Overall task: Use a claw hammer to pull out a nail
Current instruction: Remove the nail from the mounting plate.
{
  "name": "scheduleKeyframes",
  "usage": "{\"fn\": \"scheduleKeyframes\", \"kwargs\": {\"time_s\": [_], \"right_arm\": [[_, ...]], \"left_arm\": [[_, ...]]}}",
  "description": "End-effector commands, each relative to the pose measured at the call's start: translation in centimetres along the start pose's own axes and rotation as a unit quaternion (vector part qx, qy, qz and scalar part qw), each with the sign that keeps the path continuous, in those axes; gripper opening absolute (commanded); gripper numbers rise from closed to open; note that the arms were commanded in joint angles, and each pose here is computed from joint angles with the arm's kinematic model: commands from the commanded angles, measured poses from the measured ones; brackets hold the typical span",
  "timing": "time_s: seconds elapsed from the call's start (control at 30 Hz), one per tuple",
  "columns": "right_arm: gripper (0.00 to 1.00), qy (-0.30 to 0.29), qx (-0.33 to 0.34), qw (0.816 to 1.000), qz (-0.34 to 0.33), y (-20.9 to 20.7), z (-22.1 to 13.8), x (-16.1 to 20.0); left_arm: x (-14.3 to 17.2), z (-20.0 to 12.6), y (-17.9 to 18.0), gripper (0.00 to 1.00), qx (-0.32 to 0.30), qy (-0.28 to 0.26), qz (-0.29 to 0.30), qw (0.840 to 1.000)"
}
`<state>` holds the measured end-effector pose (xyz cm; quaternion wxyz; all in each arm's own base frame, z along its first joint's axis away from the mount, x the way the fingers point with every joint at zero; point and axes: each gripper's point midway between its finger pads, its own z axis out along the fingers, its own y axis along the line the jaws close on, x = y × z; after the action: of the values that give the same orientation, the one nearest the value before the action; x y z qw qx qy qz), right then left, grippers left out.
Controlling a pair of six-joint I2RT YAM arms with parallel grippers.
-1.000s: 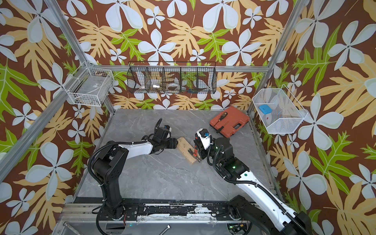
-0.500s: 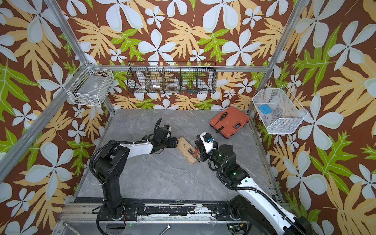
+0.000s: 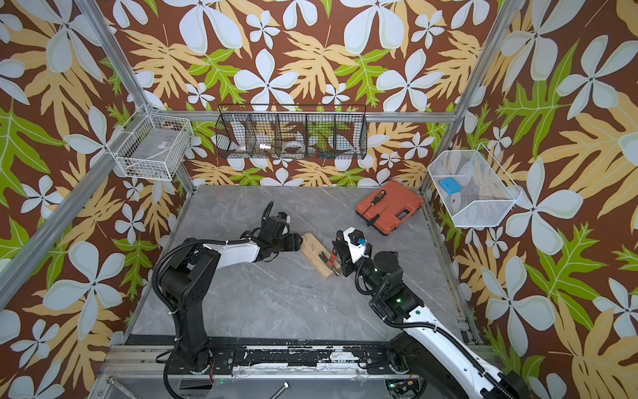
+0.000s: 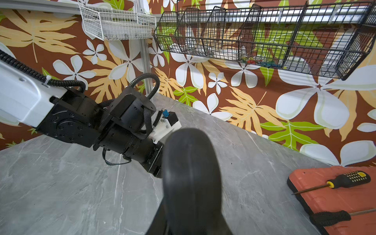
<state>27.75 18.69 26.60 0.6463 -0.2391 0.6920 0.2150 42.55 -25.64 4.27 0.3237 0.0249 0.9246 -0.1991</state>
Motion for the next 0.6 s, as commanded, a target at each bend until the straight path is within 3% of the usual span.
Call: {"fn": "scheduleKeyframes", "kwargs": {"time_s": [0.0, 0.57], "right_arm": [[0.0, -0.024, -0.005, 1.0, 0.014, 0.2, -0.1, -0.9], [0.0, -0.058, 0.02, 0.998, 0.016, -0.5, -1.1, -0.6]], "left_arm": [[4.8, 0.0, 4.0, 0.74, -0.079, 0.084, 0.005, 0.993], [5.7, 0.2, 4.5, 0.73, -0.085, 0.095, 0.001, 0.992]]}}
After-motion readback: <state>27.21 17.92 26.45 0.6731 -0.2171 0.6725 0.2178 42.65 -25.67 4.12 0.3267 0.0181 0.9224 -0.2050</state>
